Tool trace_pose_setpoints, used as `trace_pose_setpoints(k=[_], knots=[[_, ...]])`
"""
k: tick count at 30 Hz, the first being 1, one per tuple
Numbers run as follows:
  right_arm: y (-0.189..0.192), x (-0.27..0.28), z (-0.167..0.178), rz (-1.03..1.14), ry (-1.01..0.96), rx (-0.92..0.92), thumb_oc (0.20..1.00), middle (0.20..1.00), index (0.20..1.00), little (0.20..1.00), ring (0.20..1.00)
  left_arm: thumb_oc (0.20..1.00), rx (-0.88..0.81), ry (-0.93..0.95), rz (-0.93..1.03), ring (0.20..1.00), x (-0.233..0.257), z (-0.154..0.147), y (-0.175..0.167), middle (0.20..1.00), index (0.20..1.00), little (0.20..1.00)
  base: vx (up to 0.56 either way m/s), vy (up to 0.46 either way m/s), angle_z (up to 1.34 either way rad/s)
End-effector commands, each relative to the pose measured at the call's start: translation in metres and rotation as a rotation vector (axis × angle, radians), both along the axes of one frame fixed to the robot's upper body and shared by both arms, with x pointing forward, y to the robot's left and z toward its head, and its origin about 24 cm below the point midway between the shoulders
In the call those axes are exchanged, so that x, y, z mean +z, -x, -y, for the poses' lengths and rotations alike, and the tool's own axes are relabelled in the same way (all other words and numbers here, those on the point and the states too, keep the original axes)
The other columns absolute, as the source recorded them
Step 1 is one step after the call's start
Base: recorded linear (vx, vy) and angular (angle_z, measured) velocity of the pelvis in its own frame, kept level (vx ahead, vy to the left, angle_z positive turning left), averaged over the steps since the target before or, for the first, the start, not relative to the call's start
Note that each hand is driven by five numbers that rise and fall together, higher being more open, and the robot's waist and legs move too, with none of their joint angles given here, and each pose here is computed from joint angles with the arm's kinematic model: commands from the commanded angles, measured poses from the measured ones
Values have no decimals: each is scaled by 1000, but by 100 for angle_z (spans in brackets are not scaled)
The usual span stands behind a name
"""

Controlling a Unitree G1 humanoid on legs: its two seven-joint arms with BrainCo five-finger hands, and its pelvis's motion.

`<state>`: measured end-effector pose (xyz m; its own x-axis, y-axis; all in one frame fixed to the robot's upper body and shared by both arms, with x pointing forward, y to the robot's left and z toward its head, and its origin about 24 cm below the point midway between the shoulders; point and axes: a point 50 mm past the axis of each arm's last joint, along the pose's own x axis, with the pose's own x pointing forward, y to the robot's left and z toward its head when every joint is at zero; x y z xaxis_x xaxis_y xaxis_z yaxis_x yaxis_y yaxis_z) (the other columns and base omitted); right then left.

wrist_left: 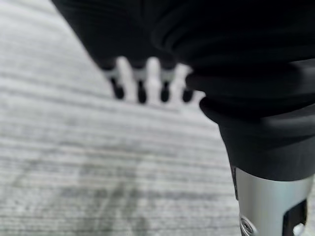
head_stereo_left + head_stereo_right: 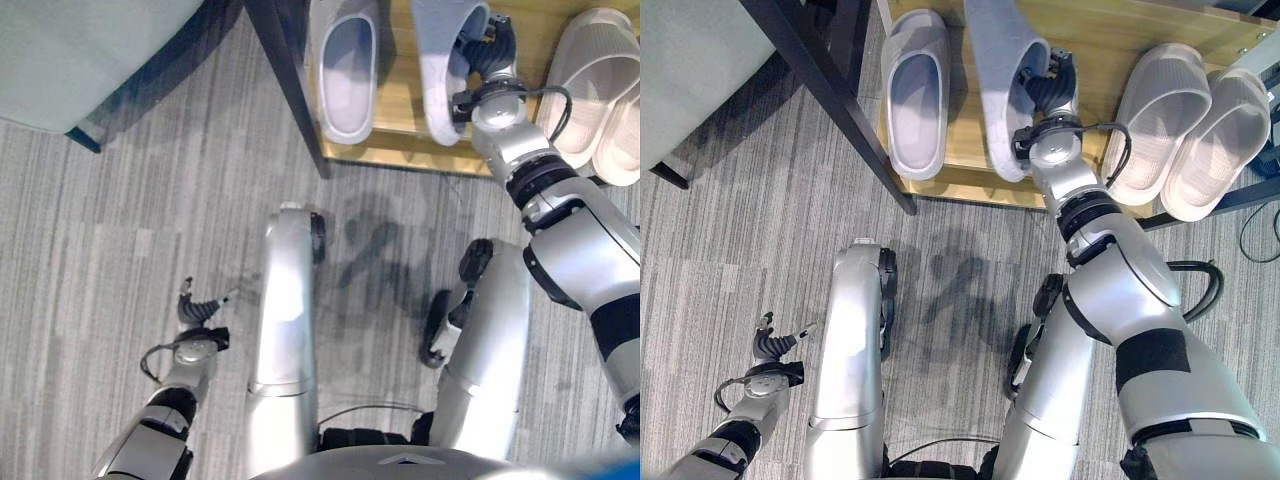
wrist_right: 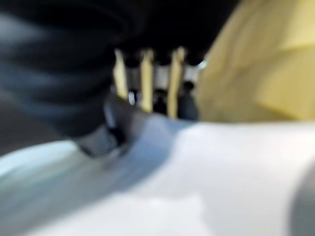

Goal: Arrange the slippers neatly on the shoe rack.

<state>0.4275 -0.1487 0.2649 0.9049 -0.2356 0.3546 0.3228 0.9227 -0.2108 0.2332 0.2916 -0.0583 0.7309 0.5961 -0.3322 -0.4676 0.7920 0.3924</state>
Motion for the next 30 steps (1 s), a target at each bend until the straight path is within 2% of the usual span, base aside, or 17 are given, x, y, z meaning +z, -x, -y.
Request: trace_pose_setpoints(k=[1, 11, 12, 13, 18, 24, 30], knots=[[4, 37, 6, 120, -42, -53, 200, 200, 200, 200, 200, 1000, -81, -84, -8, 1000, 3, 6, -2, 1000, 1000, 1000, 25, 30, -4], [6, 34, 30, 124, -108, -150, 200, 200, 200, 200, 200, 1000, -35, -93, -65, 1000, -8, 2, 10, 1000, 1000, 1000, 1, 27, 0], [6, 34, 32, 126, -126, -151, 322, 322, 322, 322, 322, 1000, -38, -95, -69, 1000, -8, 2, 10, 1000, 1000, 1000, 0, 0, 0], [6, 33, 34, 125, -144, -151, 1000, 1000, 1000, 1000, 1000, 1000, -41, -90, -77, 1000, -10, 3, 11, 1000, 1000, 1000, 0, 0, 0], [6, 34, 37, 124, -140, -181, 1000, 1000, 1000, 1000, 1000, 1000, -55, -115, -115, 1000, -14, 5, 14, 1000, 1000, 1000, 0, 0, 0], [5, 31, 31, 121, -261, -130, 1000, 1000, 1000, 1000, 1000, 1000, -108, -126, -138, 1000, -18, 16, 14, 1000, 1000, 1000, 3, 11, 0], [5, 32, 23, 126, -291, -90, 1000, 1000, 1000, 1000, 1000, 1000, -126, -126, -149, 1000, -20, 20, 13, 1000, 1000, 1000, 0, 0, 0]])
